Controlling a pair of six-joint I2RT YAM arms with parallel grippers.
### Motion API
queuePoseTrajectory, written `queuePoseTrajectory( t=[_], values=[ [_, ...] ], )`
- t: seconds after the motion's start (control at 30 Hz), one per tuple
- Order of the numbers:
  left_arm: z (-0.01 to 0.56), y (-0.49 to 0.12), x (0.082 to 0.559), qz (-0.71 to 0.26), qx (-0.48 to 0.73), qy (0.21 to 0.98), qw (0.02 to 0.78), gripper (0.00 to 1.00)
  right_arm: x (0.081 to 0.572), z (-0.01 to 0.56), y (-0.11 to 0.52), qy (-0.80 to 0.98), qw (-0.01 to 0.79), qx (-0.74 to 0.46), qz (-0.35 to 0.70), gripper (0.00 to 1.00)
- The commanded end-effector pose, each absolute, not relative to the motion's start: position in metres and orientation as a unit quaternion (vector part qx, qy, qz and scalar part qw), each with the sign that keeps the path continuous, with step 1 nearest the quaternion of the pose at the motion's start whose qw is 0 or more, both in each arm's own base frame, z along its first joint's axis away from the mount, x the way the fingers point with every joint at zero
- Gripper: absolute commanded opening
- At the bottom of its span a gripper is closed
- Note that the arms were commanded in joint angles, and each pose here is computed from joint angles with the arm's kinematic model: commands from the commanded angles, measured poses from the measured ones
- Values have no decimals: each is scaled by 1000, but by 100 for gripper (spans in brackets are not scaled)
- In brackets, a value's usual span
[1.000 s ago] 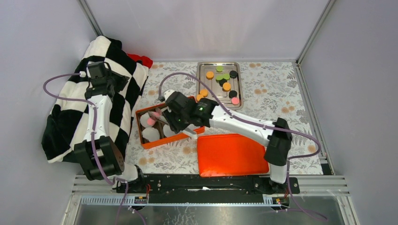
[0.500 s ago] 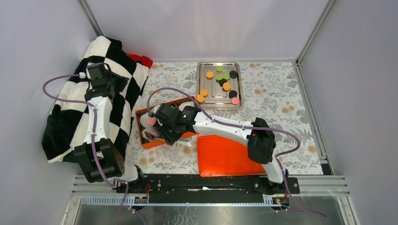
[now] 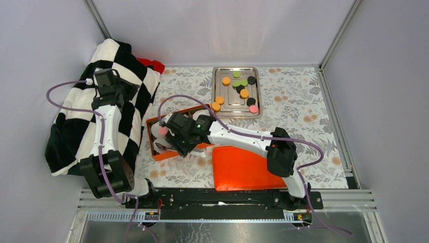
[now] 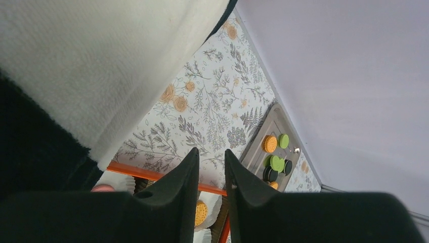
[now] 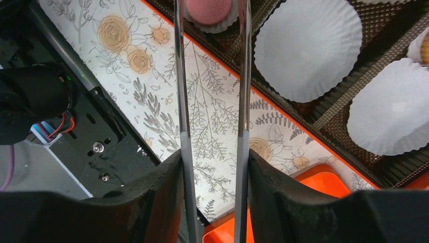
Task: Pack the cookies
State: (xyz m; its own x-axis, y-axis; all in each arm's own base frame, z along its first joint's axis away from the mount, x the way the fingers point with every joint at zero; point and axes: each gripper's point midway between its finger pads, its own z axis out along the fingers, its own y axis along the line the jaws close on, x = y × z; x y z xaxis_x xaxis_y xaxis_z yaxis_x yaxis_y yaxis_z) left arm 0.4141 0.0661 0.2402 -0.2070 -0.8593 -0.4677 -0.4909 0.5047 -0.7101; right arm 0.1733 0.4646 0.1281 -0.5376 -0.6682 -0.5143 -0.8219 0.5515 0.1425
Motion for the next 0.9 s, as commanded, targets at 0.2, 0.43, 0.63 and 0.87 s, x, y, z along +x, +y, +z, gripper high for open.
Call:
queuePoseTrajectory(
  t=[0.2, 0.43, 0.63, 0.87],
  values=[
    [257, 65, 413, -218, -430, 742, 465, 30, 211, 204, 455, 834, 343, -399, 166, 50],
    [257, 60, 415, -232, -427, 742, 462, 30, 250, 233, 407, 836, 422, -345, 70, 51],
    [257, 57, 417, -240, -421, 744, 460, 30, 291, 213, 337, 876, 408, -255, 37, 50],
    [261, 48, 421, -242, -405, 749, 465, 31, 326, 182, 264, 903, 389, -184, -7, 51]
  ],
)
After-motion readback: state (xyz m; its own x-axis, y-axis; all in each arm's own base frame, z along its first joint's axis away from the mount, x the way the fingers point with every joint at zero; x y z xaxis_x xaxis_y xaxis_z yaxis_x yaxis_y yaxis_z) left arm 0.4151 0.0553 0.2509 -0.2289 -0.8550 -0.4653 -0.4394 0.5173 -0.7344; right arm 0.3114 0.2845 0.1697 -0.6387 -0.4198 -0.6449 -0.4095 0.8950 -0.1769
